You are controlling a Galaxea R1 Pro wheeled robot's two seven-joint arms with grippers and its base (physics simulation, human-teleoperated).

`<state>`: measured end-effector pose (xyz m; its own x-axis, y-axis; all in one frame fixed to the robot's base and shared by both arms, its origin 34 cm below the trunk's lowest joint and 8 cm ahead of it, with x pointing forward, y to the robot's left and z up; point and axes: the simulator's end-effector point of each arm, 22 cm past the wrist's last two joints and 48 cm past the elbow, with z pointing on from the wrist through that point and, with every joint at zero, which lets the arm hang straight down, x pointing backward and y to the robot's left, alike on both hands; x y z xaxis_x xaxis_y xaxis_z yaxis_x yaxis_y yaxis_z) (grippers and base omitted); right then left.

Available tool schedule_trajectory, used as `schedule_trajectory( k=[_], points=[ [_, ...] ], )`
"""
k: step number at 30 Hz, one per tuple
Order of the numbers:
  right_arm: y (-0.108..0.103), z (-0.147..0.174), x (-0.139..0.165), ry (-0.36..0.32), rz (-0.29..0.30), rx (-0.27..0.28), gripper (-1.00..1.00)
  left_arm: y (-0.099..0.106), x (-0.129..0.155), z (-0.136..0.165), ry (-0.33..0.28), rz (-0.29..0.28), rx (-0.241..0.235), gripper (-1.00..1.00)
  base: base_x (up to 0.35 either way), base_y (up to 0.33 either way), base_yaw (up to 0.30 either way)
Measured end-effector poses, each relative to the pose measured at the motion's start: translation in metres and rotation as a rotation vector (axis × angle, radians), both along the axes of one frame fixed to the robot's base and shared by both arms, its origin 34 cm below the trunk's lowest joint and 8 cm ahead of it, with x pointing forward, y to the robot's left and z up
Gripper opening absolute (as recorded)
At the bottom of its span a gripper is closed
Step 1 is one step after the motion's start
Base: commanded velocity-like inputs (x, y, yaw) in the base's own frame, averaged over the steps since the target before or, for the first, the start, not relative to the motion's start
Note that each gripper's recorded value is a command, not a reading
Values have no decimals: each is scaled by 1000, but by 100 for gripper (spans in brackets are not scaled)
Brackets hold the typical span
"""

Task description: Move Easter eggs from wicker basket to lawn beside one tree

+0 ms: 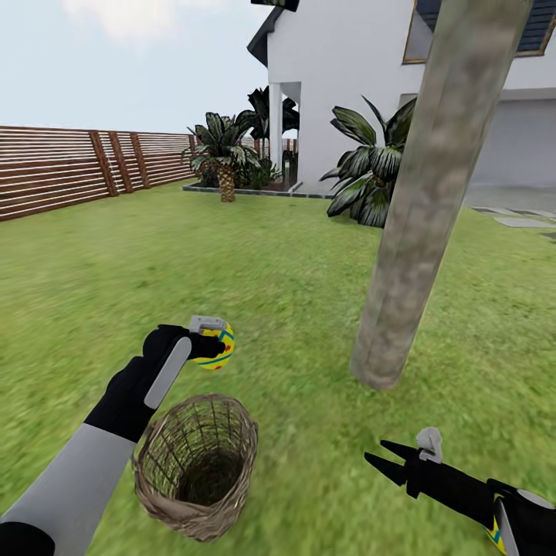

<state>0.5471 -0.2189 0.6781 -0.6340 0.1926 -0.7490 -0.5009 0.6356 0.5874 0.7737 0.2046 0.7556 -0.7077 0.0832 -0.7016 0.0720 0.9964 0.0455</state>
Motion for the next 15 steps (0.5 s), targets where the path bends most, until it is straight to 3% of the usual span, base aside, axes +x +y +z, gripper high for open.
schedule_trajectory(
  k=[15],
  points=[
    [-3, 24, 10, -15, -27, -21, 100, 0, 4, 28, 4, 1, 0, -100, 0, 0, 0]
  ],
)
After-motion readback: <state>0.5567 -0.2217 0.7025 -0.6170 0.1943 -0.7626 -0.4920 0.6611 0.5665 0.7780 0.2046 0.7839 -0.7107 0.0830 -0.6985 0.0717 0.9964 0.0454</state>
